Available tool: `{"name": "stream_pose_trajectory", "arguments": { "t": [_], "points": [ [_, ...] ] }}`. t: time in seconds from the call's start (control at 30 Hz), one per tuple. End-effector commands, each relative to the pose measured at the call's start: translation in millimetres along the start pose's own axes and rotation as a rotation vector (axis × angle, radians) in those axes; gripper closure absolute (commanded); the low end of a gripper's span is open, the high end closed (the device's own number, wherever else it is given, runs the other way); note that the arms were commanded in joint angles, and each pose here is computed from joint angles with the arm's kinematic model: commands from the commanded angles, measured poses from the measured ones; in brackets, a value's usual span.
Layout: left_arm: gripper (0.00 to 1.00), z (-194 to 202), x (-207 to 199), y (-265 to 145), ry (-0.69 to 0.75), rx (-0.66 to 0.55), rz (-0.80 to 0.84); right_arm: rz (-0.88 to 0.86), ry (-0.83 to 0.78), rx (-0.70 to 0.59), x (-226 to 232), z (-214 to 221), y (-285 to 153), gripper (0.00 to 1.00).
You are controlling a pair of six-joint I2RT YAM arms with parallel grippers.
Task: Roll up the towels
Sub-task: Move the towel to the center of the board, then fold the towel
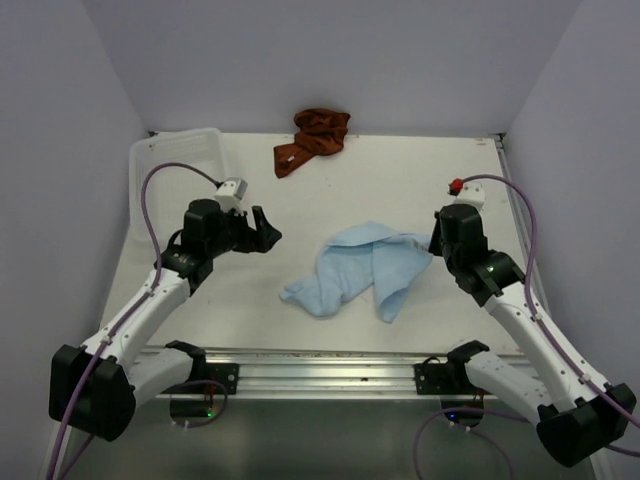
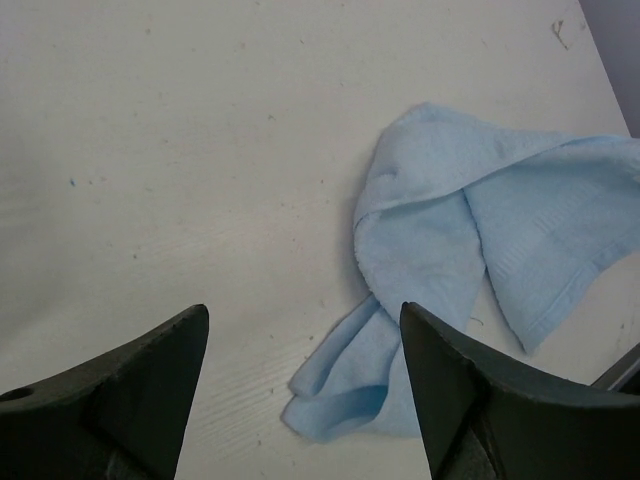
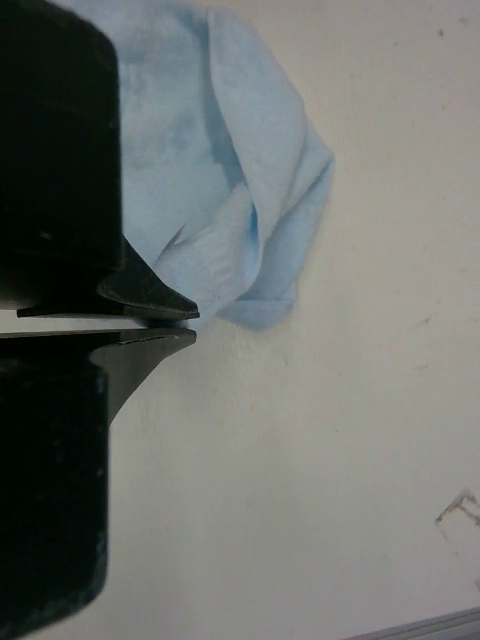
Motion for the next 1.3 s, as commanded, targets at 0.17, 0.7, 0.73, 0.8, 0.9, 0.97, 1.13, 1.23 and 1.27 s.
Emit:
{"name": "stream_pose_trajectory", "arguments": {
  "t": [0.17, 0.7, 0.73, 0.8, 0.9, 0.97, 1.13, 1.23, 1.27],
  "points": [
    [0.22, 69, -18, 7, -0.053, 0.121, 0.058, 0.114, 0.097, 0.114, -20, 22, 16, 1.0],
    [0.29, 138, -2, 12, -0.015, 0.148, 0.164, 0.022, 0.131, 0.127, -17, 27, 26, 1.0],
    [0.29, 139, 0, 14, -0.002, 0.145, 0.163, 0.02, 0.131, 0.129, -17, 27, 26, 1.0],
    [0.33, 137, -1, 17, 0.015, 0.129, 0.169, 0.016, 0.13, 0.131, -16, 27, 27, 1.0],
    [0.41, 135, -5, 20, 0.039, 0.131, 0.197, 0.013, 0.126, 0.137, -15, 27, 28, 1.0],
    [0.5, 138, -5, 22, 0.04, 0.151, 0.201, 0.014, 0.126, 0.137, -16, 27, 29, 1.0],
    [0.59, 148, -1, 22, 0.014, 0.175, 0.195, 0.023, 0.129, 0.129, -18, 26, 27, 1.0],
    [0.6, 156, 2, 23, 0.009, 0.193, 0.178, 0.021, 0.135, 0.128, -17, 26, 28, 1.0],
    [0.6, 159, 4, 23, 0.007, 0.202, 0.173, 0.018, 0.134, 0.127, -17, 25, 28, 1.0]
  ]
}}
Point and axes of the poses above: each gripper's point midway between its finger pads, its own y axis out along the fingers, its own x axis along the line the jaws close on, z = x × y, the point moved 9 cm from there along -y, back along the fingers, and after that the axes turned 13 degrees about -y, right-handed, at the moved point
